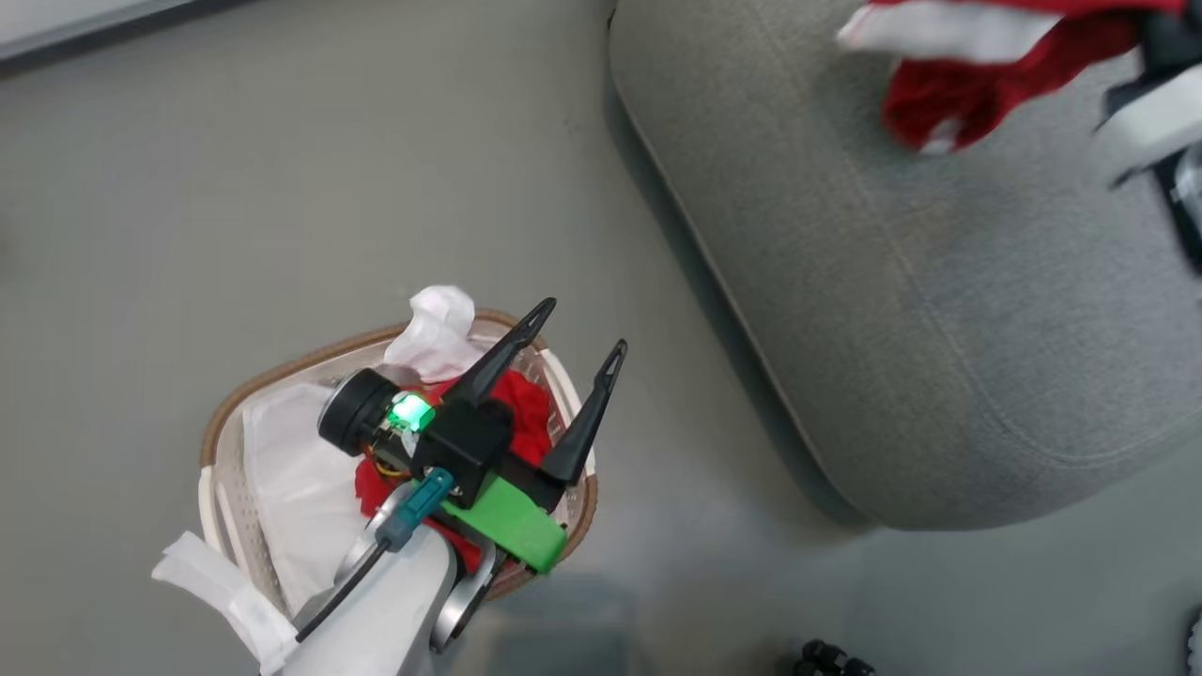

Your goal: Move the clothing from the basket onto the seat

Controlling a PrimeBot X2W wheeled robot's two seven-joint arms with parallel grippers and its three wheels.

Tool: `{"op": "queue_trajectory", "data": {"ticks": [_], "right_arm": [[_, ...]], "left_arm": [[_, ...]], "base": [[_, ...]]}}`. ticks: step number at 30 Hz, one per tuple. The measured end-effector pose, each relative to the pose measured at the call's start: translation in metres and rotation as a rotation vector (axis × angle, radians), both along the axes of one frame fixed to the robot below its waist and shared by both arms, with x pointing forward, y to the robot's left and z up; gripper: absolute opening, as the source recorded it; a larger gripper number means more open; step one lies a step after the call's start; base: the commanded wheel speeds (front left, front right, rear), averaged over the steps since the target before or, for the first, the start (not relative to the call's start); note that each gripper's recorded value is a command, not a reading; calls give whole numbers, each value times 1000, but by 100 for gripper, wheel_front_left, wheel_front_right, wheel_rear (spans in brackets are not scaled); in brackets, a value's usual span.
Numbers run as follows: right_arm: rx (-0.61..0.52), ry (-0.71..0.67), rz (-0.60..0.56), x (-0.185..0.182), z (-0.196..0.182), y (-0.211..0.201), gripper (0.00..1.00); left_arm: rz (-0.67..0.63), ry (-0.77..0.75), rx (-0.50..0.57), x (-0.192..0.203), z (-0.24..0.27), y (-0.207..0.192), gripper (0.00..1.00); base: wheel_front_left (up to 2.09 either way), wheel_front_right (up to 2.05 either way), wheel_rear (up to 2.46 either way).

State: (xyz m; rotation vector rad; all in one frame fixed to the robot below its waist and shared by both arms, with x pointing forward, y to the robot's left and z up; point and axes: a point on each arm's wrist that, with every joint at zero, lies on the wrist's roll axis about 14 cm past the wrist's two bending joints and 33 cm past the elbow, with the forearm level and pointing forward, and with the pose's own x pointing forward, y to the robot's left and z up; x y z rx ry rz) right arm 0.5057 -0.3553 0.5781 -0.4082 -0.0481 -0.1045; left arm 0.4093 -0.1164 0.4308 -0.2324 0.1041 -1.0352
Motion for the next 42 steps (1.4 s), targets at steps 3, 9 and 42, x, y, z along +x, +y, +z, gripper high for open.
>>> {"op": "queue_trajectory", "data": {"ticks": [3, 9, 42], "right_arm": [[-29, -12, -38, 24, 20, -20, 0], [-116, -11, -110, 61, 43, -55, 0], [39, 352, -131, 56, -177, -25, 100]], "left_arm": [[5, -1, -2, 4, -4, 4, 100], [27, -9, 12, 16, -17, 15, 100], [169, 51, 83, 38, -54, 61, 100]], "base": [[0, 0, 0], [0, 0, 0], [0, 0, 0]]}}
